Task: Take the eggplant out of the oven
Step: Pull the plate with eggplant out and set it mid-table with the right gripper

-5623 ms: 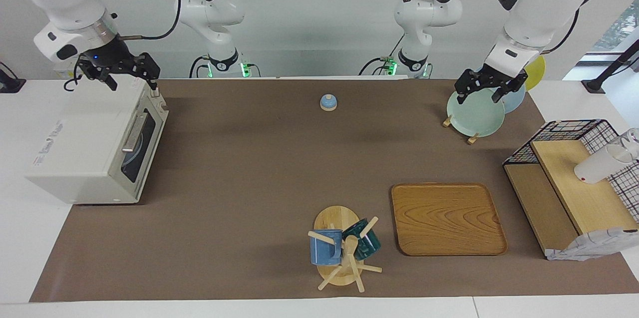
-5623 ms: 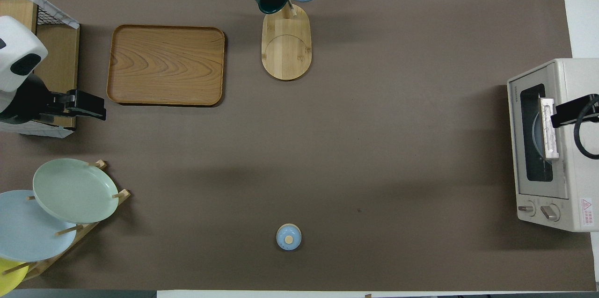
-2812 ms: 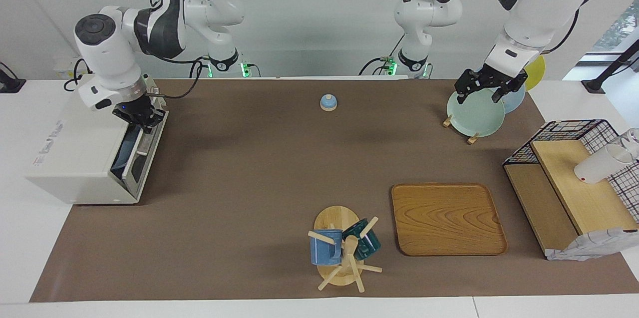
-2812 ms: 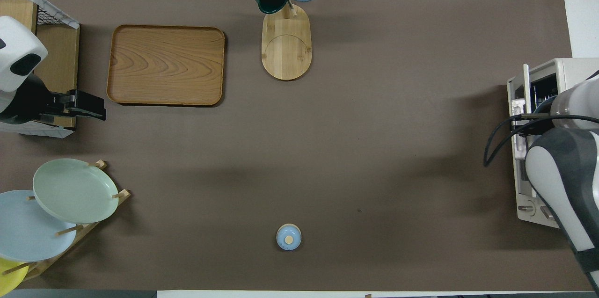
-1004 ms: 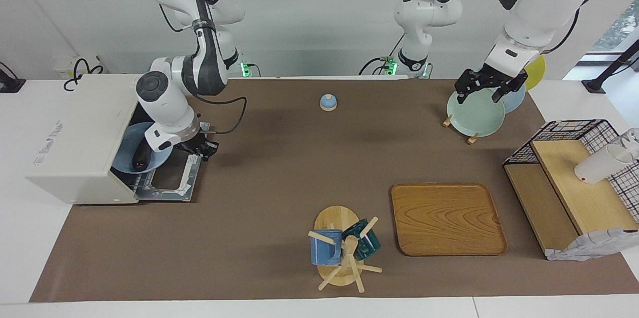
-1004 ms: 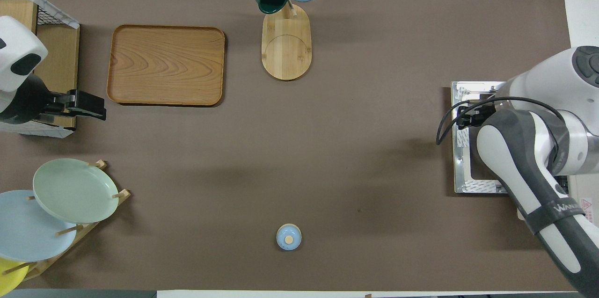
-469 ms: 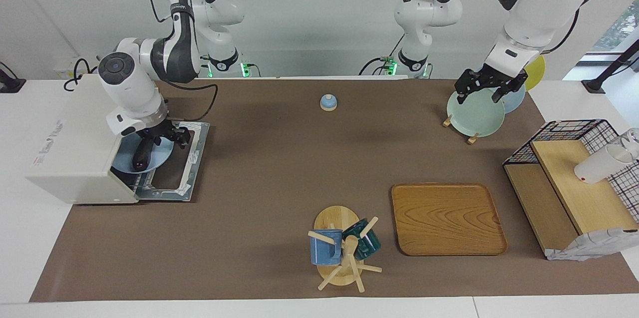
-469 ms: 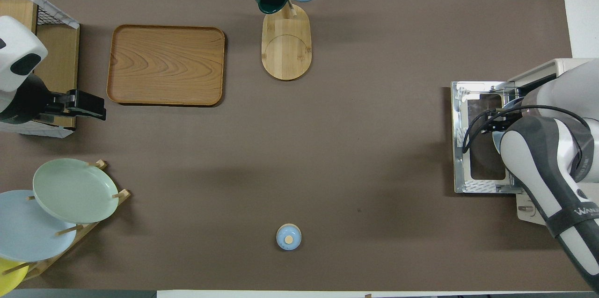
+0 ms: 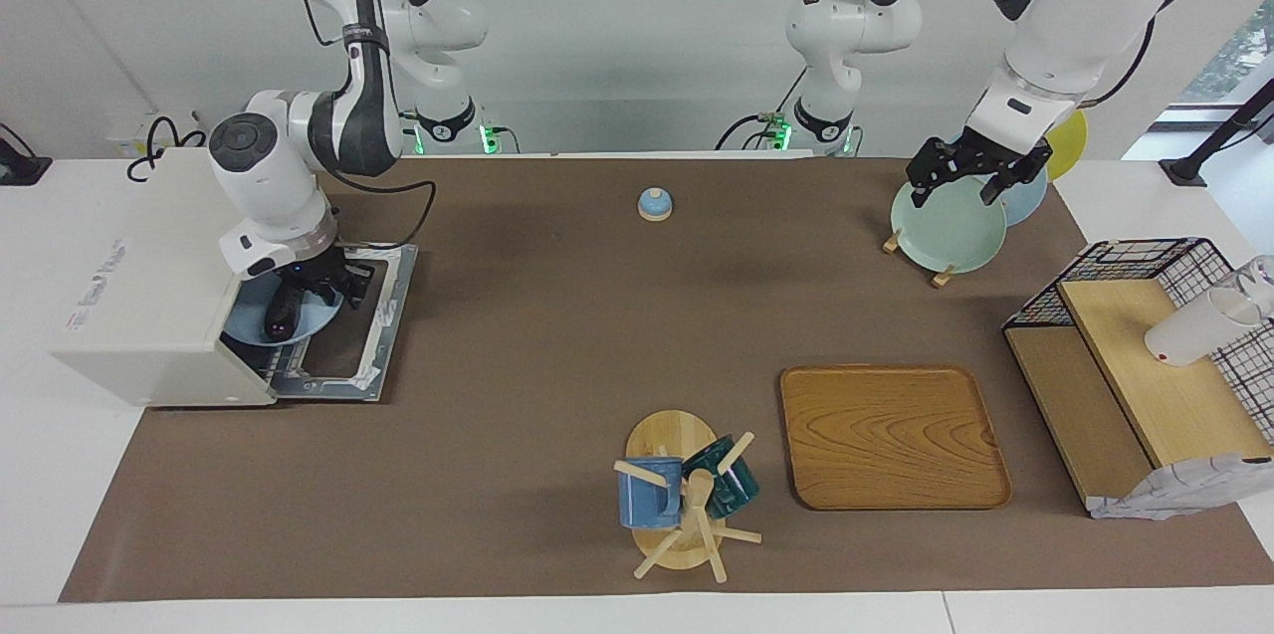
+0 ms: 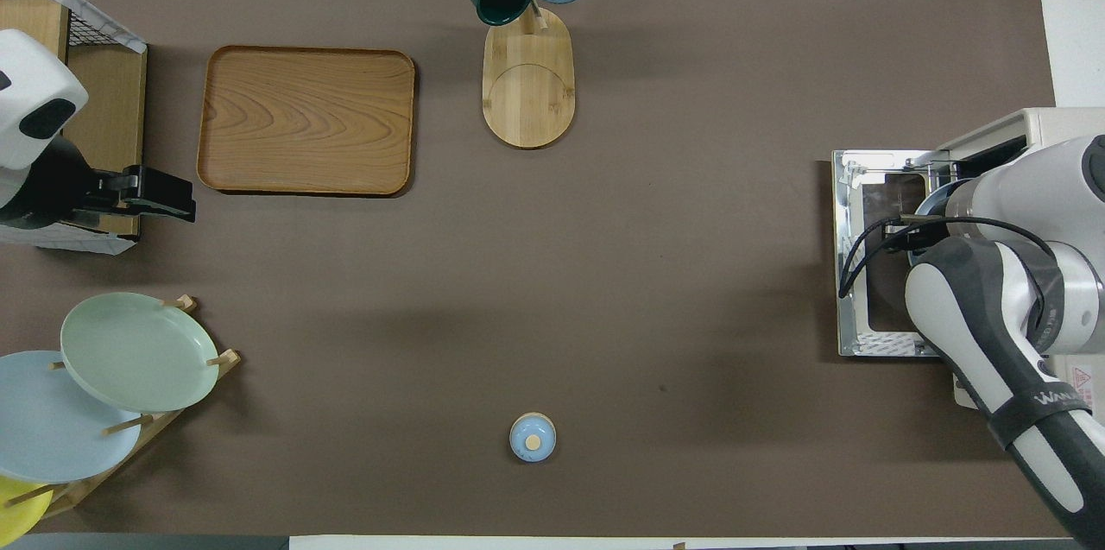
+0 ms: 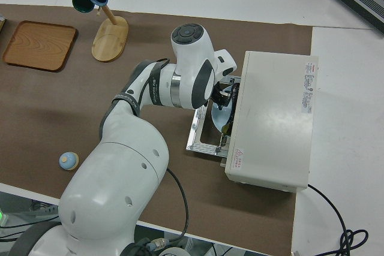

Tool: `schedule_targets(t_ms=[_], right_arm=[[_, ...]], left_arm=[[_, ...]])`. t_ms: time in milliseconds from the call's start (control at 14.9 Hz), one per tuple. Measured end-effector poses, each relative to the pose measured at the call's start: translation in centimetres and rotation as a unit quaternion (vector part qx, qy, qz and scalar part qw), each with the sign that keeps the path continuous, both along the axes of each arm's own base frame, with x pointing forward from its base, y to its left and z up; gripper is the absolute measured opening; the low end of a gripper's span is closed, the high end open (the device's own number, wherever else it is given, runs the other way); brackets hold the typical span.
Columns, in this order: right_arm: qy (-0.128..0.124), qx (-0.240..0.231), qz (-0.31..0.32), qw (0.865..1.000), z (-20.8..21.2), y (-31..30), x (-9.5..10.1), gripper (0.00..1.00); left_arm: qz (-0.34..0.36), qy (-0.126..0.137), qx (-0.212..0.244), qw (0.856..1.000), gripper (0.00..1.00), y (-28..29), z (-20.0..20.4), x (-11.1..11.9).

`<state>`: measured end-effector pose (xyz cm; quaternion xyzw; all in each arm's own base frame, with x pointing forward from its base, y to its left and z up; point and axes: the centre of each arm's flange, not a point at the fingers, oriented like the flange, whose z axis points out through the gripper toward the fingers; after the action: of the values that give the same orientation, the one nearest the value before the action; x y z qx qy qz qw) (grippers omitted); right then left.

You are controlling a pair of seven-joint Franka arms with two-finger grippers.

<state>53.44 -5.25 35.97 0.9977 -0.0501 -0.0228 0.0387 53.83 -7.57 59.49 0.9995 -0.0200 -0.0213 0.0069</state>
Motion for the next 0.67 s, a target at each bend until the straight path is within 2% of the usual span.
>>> schedule_targets(t_ms=[67,134,335,469,669], right_arm=[[0.0,0.0,0.015,1.0,0.1,0.1,0.0,0.12],[0.0,-0.006,0.031,1.0,0.5,0.2,-0.1,0.06],[0.017,-0.037,0.086,0.995,2.0,2.9,0.0,0.06],[0.027,-0.044,0.114,0.992,4.0,7.6,0.8,0.03],[0.014,-0.056,0.112,0.992,7.1,17.4,1.1,0.03]], left_arm=[[0.0,0.0,0.0,1.0,1.0,0.0,0.0,0.0],[0.0,0.0,0.0,1.0,1.0,0.0,0.0,0.0],[0.0,0.0,0.0,1.0,1.0,0.0,0.0,0.0],[0.0,0.0,0.0,1.0,1.0,0.0,0.0,0.0],[0.0,0.0,0.0,1.0,1.0,0.0,0.0,0.0]])
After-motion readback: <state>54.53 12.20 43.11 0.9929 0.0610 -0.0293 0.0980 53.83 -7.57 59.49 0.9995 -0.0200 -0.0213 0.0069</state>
